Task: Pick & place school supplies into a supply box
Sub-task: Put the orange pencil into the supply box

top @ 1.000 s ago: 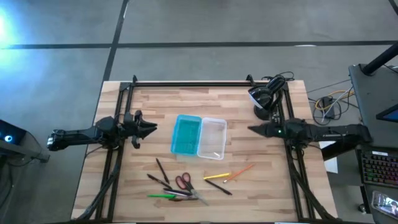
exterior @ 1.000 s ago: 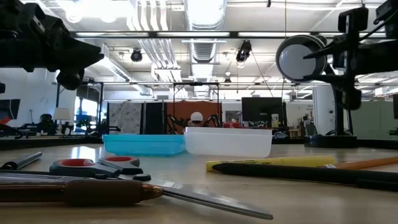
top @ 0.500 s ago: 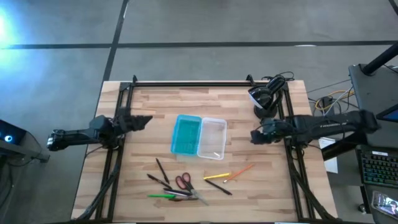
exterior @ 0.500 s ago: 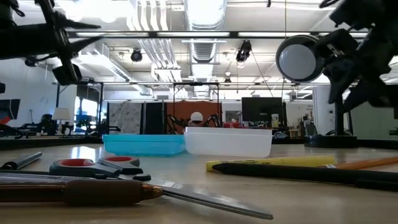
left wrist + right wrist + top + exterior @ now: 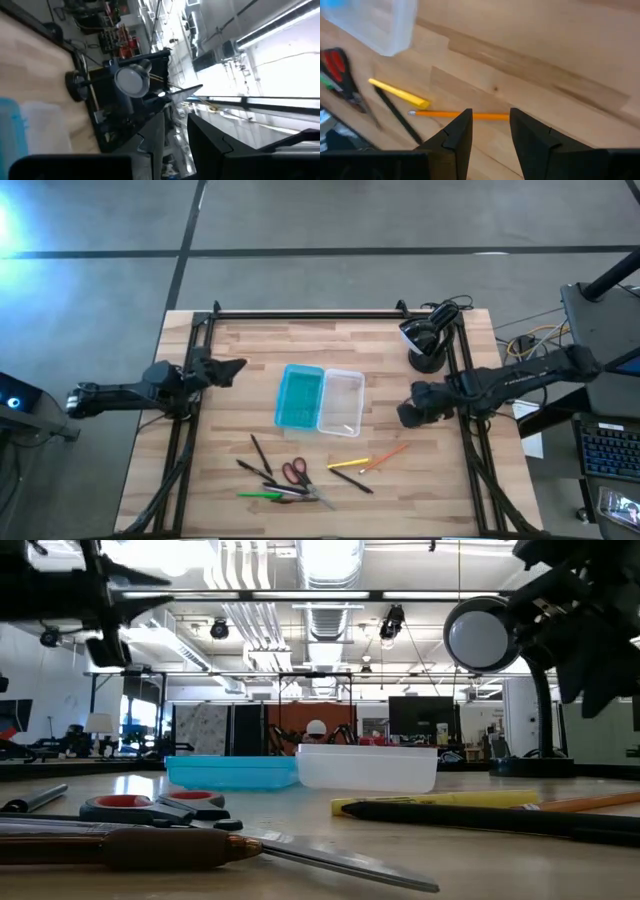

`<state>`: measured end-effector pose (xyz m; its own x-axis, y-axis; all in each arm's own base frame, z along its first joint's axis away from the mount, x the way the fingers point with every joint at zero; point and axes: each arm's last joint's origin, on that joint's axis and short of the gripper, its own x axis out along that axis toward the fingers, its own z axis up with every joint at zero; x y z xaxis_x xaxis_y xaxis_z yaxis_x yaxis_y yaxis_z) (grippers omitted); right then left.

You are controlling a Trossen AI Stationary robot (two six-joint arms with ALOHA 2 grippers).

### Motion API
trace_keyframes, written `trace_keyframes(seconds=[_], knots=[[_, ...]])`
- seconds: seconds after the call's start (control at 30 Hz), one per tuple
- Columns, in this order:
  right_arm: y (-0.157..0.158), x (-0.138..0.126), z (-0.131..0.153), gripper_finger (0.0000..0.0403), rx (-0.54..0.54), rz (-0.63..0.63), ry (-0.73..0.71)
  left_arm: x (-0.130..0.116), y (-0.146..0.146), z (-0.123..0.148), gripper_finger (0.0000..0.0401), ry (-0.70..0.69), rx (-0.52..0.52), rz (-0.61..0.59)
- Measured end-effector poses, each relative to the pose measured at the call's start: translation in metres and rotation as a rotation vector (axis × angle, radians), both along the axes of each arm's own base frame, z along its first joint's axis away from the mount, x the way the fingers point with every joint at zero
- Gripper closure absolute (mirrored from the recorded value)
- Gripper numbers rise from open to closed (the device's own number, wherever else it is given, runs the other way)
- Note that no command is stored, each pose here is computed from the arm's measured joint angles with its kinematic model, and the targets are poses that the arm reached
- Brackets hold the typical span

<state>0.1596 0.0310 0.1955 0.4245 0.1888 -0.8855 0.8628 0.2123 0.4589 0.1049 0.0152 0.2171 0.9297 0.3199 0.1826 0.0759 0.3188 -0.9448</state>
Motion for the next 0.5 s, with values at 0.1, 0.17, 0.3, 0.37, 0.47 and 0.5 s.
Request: trace_keyframes(seconds=[0.1,0.17,0.3,0.37,0.47,0.5], knots=[[0.009,-0.004,-0.003,0.0280,-0.012,0.002,0.017,0.013,0.000,0.021,0.0334,0.126,0.065,-0.029],[0.014,-0.006,-0.004,0.0280,-0.027,0.029,0.017,0.027,0.000,0.032,0.0334,0.237,0.110,-0.059],[0.020,-0.013,-0.005,0.0280,-0.063,0.099,0.041,0.065,-0.001,0.038,0.0334,0.468,0.160,-0.142],[0.023,-0.017,-0.005,0.0280,-0.077,0.133,0.048,0.086,-0.005,0.040,0.0334,0.527,0.185,-0.181],[0.030,-0.021,-0.003,0.0280,-0.119,0.161,0.018,0.117,-0.020,0.037,0.0334,0.638,0.306,-0.268],[0.032,-0.023,-0.003,0.0280,-0.134,0.160,0.009,0.127,-0.026,0.040,0.0334,0.654,0.353,-0.289]])
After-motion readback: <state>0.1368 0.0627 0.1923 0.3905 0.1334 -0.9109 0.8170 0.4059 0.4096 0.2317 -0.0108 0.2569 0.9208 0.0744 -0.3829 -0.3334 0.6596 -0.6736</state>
